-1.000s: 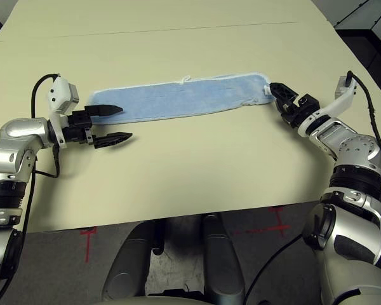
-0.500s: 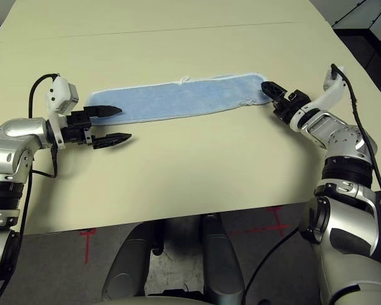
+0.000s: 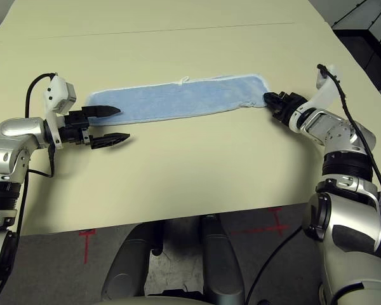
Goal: Fold the towel and set it aside.
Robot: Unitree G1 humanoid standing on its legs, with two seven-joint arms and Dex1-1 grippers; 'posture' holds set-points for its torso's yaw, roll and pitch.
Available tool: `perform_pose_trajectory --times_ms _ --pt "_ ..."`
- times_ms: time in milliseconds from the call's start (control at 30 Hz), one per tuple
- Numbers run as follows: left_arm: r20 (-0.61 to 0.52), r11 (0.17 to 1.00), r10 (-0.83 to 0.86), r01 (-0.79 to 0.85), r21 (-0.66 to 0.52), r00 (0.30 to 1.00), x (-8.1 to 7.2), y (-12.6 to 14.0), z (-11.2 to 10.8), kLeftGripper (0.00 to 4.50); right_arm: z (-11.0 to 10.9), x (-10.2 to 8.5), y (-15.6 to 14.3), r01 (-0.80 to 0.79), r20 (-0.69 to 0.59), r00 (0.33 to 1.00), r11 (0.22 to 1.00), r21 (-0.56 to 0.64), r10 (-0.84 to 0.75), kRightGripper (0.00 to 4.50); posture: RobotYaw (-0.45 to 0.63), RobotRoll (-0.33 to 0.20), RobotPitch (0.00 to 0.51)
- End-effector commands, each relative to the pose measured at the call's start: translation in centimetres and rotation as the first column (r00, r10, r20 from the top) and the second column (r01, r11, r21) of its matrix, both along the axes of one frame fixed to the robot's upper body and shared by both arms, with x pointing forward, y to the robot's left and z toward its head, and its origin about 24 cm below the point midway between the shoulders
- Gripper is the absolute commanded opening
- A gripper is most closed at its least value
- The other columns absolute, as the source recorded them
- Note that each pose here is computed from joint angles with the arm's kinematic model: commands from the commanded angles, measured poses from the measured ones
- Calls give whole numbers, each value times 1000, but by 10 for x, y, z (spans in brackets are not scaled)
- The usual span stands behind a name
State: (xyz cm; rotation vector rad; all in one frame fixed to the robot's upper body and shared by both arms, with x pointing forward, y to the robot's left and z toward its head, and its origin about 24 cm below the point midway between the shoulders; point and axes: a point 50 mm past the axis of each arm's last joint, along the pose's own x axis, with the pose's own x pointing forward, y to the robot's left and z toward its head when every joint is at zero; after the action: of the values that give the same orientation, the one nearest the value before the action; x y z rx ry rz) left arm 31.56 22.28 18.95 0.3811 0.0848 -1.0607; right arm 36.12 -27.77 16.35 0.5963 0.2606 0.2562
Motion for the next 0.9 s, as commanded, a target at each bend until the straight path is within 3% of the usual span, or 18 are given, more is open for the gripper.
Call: perform_pose_trajectory --times_ms 33,567,700,900 --pt "-16 1000 -23 23 15 1000 -3 -2 -2 4500 -18 -6 -4 13 -75 997 1000 -5 -13 43 18 0 269" --pt "-20 999 -32 32 18 999 0 -5 -1 4500 8 -7 -41 136 76 988 990 -46 -133 43 8 0 259" --pt "-20 999 -35 35 17 999 0 -5 -1 4500 32 -7 -37 42 206 978 997 -65 -27 43 5 0 256" --pt "-22 999 -37 37 16 999 1 -6 -2 4500 51 -6 -23 -56 293 953 995 -88 80 43 8 0 251"
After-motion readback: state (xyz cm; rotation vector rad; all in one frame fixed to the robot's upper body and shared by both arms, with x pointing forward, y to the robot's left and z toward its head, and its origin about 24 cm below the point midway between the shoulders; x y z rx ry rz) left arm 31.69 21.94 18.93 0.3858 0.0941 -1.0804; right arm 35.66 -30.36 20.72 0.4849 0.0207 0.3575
